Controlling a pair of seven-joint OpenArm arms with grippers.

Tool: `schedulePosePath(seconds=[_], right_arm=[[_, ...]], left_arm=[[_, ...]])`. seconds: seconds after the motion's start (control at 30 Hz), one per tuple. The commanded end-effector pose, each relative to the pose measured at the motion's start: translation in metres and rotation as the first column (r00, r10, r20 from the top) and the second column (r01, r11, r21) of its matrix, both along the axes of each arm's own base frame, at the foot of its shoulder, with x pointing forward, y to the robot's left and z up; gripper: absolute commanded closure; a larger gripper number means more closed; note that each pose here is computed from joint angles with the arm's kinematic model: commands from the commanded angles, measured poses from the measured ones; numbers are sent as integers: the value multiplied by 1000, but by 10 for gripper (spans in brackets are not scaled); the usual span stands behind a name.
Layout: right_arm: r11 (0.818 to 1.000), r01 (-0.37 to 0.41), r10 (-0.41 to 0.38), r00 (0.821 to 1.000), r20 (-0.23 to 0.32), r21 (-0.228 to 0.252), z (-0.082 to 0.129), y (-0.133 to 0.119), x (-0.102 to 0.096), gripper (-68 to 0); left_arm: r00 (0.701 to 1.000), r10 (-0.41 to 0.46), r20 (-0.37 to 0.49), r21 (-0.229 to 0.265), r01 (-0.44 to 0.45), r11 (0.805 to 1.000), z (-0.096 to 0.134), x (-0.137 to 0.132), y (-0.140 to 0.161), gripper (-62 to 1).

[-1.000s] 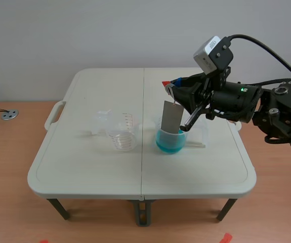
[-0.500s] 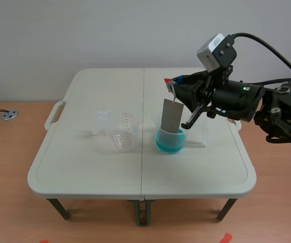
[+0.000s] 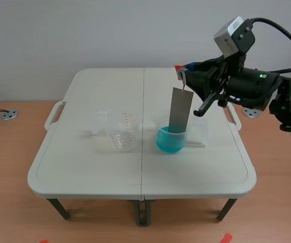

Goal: Hold the metal plate by the orange handle, dip it into the blue solution, take it out and point at it, then put the plate back in the beaker on the left.
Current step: 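Hold the plate still in the solution, then raise the plate and point at it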

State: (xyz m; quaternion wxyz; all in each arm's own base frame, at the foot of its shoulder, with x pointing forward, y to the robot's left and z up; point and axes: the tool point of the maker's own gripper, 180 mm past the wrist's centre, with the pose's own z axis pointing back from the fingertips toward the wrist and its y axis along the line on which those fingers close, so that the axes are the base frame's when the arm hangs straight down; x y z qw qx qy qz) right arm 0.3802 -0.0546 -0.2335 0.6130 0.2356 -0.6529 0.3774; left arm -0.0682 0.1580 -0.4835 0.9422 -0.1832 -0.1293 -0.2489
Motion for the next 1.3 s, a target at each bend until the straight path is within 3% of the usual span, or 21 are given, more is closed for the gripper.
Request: schedulePosePath(seconds=[0.0, 0.77, 0.97, 1.27], right_arm=[[1000, -7, 5, 998, 66, 25, 27, -4, 5, -15], [999, -33, 31, 985, 171, 14, 69, -3, 0, -15], [1000, -29, 27, 980, 199, 8, 80, -2, 0, -15], [999, -48, 48, 972, 231, -6, 95, 7, -6, -15]], left_arm=[[1000, 5, -9, -14, -5, 1000, 2, -5, -5, -18], [1000, 12, 2, -21, -12, 1000, 2, -2, -7, -18], [999, 23, 22, 3, -23, 1000, 2, 7, 5, -18], [995, 55, 89, 79, -62, 995, 8, 49, 35, -18]])
